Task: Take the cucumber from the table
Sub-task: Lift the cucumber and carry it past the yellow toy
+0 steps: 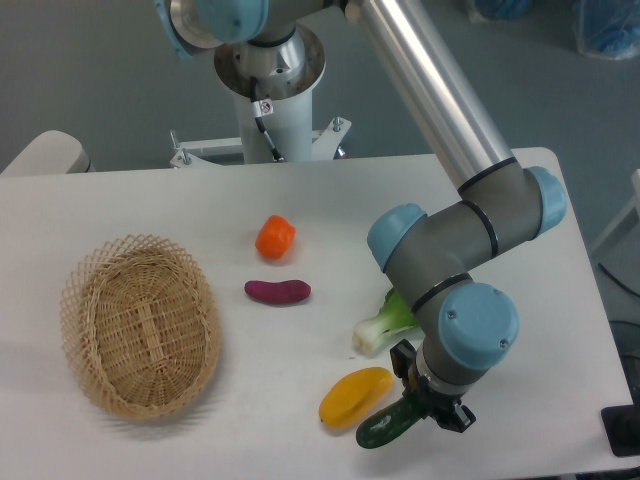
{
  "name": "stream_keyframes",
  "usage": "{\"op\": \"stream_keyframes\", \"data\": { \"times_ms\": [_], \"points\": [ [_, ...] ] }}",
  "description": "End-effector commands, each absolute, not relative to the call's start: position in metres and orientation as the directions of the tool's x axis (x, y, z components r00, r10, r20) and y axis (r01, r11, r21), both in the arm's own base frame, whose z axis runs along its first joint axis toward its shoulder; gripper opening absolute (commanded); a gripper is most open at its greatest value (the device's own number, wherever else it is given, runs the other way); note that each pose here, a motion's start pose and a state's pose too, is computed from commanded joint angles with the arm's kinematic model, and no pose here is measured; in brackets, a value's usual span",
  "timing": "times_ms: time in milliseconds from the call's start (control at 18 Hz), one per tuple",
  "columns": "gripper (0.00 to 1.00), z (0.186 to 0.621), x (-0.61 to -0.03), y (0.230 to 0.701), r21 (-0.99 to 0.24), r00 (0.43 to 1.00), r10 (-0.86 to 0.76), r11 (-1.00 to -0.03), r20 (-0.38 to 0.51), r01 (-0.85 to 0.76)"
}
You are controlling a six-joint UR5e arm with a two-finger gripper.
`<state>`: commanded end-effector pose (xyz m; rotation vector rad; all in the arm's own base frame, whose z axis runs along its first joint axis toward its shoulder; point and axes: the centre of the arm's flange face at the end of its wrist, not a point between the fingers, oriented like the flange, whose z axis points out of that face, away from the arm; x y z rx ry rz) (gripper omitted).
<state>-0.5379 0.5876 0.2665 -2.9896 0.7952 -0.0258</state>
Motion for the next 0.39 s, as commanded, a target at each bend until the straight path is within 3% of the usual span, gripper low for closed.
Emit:
{"op": "stream_keyframes", "data": {
  "times_ms": [389],
  "points": [
    [0.1, 0.2649, -0.5348, 0.5881, -0.049, 0.864, -0.504, -0.863, 0.005, -0.503]
  ]
}}
